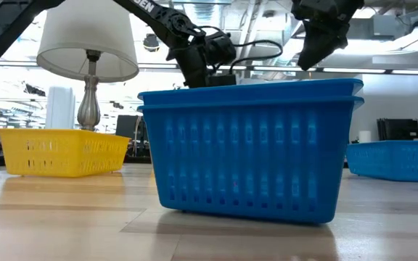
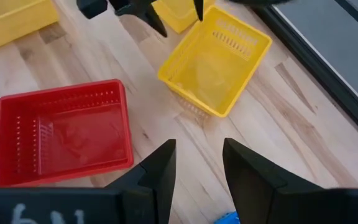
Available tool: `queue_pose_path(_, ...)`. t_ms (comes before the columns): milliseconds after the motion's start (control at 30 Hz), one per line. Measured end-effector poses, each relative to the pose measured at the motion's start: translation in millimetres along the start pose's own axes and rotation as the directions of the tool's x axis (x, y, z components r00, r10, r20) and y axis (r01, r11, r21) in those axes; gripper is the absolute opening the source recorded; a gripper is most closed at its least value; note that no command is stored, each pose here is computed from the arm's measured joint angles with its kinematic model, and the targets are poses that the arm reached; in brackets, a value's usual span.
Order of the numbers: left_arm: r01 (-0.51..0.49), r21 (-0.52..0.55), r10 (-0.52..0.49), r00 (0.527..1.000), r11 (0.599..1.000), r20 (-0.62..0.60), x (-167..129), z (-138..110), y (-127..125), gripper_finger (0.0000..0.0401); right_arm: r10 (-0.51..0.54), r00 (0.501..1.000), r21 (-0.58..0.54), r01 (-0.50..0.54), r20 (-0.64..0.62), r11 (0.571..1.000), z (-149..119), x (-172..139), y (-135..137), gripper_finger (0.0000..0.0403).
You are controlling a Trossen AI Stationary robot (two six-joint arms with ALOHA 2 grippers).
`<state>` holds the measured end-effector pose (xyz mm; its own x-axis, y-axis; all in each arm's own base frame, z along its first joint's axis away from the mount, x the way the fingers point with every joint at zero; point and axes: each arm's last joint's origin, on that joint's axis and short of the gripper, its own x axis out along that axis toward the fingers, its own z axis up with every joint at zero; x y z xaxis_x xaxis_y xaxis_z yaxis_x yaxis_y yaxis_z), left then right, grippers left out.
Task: Stack baskets by color
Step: Stack the top right yellow basket on top of the top left yellow basket
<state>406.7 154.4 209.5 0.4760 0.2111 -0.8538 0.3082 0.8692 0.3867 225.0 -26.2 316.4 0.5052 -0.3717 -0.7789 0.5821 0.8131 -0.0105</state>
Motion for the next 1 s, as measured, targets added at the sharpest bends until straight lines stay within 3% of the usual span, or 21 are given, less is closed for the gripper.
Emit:
queue_pose_path(233,0.085,0.054,-0.086,0.996,0.995,0.018,11.9,-2.5,-5.9,0.0229,0.006,1.0,-0.001,-0.006,0.0,1.0,-0.7,-0.6,1.8,0.0157)
queue_pose_path(367,0.07,0.073,-0.068,0.997,0.995,-0.036,23.3,-4.9,-9.2,0.0228,0.006,1.0,-0.003,-0.006,-0.003,1.0,-1.2,-0.7,1.8,0.0157)
queue_pose_path(500,0.024,0.069,-0.025,1.0,0.997,0.018,17.5,-0.1,-2.4,0.0224,0.009,1.0,-0.004,-0.009,-0.001,1.0,-1.2,-1.0,2.5,0.0157)
queue_pose_path(733,0.043,0.118,-0.039,0.999,0.992,-0.034,34.1,-8.2,-4.3,0.0184,0.011,1.0,-0.011,-0.012,-0.004,1.0,-2.3,-1.5,3.9,0.0157)
queue_pose_path(800,0.008,0.131,-0.002,0.999,0.991,-0.048,35.2,-6.3,-4.0,0.0178,0.011,1.0,-0.012,-0.011,-0.006,1.0,-2.5,-1.5,3.8,0.0157)
queue_pose_path(1000,-0.058,0.064,0.06,0.998,0.996,-0.022,18.6,-0.2,1.3,0.0176,-0.015,1.0,0.009,0.015,-0.003,1.0,-2.8,-1.4,2.5,0.0157)
